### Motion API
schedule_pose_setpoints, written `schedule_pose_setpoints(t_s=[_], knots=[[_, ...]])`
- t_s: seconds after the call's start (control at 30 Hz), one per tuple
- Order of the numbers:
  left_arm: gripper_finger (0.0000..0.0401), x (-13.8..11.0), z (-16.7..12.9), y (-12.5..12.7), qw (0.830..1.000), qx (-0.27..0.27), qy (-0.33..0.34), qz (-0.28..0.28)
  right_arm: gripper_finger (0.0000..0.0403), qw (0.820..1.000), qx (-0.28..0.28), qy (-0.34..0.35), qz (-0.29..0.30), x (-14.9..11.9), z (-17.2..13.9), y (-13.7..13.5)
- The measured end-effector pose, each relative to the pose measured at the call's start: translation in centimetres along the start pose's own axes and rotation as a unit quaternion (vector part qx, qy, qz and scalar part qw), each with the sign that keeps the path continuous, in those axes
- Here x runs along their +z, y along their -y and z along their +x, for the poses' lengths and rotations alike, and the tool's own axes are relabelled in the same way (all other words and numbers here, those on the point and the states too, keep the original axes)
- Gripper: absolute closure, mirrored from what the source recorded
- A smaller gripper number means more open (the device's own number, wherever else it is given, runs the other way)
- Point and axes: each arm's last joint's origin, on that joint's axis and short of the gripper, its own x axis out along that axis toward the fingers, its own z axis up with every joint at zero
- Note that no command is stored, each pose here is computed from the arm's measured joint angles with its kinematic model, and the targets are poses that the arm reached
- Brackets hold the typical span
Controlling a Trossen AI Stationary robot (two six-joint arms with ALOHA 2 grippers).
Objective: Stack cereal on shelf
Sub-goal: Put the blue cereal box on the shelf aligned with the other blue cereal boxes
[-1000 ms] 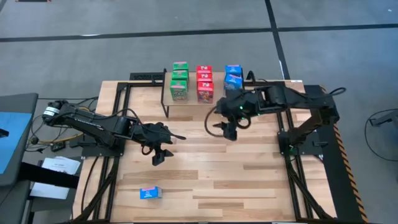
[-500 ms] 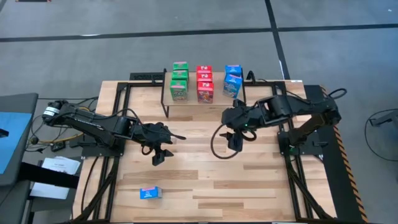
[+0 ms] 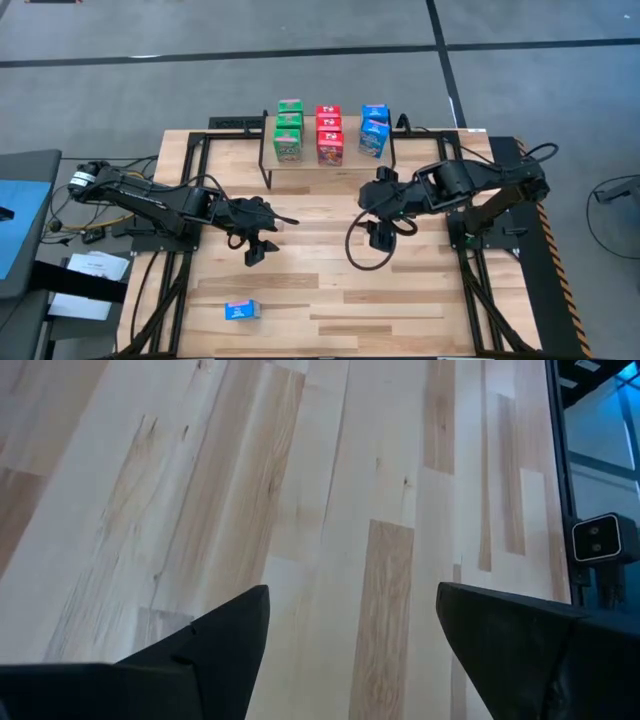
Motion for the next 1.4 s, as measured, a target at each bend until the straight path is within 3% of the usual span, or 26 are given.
schedule_pose_setpoints(t_s=[0.4,0.57,0.93,1.23,1.4], knots=[[0.0126,0.0,0.0,0.0,1.0,-0.001,0.002,-0.001,0.012,1.0,0.002,0.0,0.014,-0.1,0.0,-0.2],[0.0126,0.0,0.0,0.0,0.999,-0.003,-0.002,-0.042,0.012,1.0,0.002,0.0,0.014,0.0,0.0,-0.1],[0.0126,0.0,0.0,0.0,0.999,0.0,0.0,-0.051,0.012,1.0,0.001,-0.001,0.015,0.0,0.0,-0.1],[0.0126,-0.9,-0.2,1.8,0.99,-0.111,-0.064,-0.064,0.012,1.0,0.001,0.0,0.015,0.0,0.0,-0.1],[0.0126,-1.7,-0.5,3.5,0.983,-0.141,-0.087,-0.083,0.012,1.0,0.001,-0.001,0.015,0.0,0.0,-0.1]])
